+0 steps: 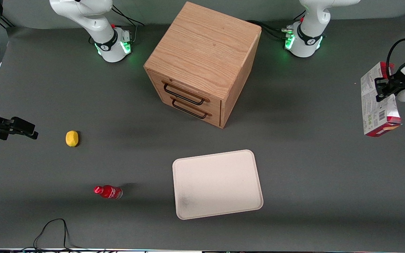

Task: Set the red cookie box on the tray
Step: 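Lift the cookie box upright with the left gripper, then carry the held cookie box over the cream tray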

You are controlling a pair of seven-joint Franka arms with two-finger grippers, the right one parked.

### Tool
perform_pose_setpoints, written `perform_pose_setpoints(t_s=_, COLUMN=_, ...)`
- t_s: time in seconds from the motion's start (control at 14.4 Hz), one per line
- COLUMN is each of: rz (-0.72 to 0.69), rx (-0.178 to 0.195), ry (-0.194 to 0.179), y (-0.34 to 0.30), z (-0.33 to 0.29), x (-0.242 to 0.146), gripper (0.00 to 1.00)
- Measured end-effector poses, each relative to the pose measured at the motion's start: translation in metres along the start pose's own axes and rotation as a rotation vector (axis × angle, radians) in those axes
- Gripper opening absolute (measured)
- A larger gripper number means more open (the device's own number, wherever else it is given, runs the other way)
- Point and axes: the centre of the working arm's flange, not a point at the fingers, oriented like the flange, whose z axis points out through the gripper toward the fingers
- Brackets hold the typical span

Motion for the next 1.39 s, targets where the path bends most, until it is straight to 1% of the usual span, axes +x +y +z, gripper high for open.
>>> perform_pose_setpoints(t_s=0.21, rz=-0.123, rx=-0.001, ry=0.007, y=0.006, z=-0.003, x=0.004, gripper=0.04)
perform_pose_setpoints(t_s=0.42, rz=-0.160, rx=-0.001, ry=0.006, y=0.010, z=-0.002, x=0.009, gripper=0.04)
perform_pose_setpoints(t_s=0.62, rz=-0.158, rx=-0.002, ry=0.004, y=0.012, z=0.001, x=0.014, gripper=0.04)
perform_pose_setpoints(t_s=0.76, rz=-0.133, rx=-0.001, ry=-0.003, y=0.026, z=0.007, x=0.025, gripper=0.04)
perform_pose_setpoints(t_s=1.04, rz=-0.064, rx=0.001, ry=-0.022, y=0.076, z=0.029, x=0.063, gripper=0.04)
perform_pose_setpoints(t_s=1.39, rz=-0.098, rx=0.002, ry=-0.012, y=0.153, z=0.047, x=0.105, gripper=0.04)
